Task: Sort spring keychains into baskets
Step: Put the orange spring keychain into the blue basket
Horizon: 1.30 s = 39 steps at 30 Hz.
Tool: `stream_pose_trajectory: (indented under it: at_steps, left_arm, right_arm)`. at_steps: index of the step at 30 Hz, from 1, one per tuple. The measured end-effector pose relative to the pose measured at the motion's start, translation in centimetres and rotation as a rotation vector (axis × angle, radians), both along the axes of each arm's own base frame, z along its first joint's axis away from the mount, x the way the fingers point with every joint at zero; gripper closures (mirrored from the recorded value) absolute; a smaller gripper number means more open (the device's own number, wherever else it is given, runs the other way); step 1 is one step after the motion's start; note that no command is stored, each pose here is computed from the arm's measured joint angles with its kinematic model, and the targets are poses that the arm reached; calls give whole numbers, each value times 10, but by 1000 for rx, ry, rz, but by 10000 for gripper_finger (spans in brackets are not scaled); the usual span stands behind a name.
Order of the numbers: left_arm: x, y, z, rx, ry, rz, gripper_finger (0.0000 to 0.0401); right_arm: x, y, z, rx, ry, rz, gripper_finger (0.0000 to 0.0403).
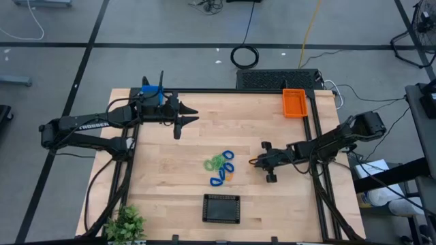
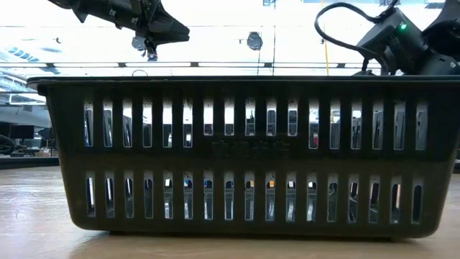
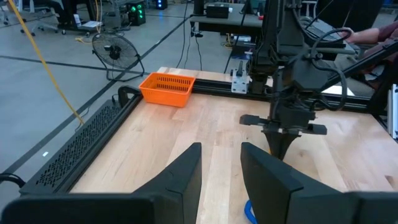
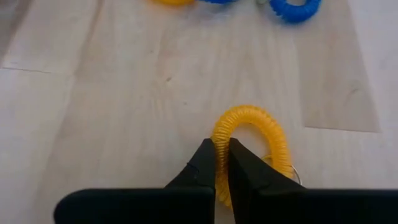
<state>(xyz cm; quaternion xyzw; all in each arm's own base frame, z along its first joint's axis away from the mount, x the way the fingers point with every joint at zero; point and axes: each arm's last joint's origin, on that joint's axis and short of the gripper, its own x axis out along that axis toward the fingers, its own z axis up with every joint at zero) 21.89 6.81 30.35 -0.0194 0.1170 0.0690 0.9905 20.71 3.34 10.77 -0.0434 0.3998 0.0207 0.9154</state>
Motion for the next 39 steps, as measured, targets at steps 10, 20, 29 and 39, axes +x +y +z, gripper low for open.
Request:
stream_pose_trajectory:
  at_steps: [10,20,29,39]
  left_arm:
    - [0,0,0,0,0,0,283]
    - [0,0,0,0,0,0,283]
    - [0,0,0,0,0,1,283]
    - [0,0,0,0,0,0,283]
  right_arm:
    - [6,-12,4,8,-62,-61,398]
    - [10,-20,8,10,-112,-88,399]
    - [14,-28,12,3,-168,-114,399]
    - [21,-37,22,-5,-289,-135,399]
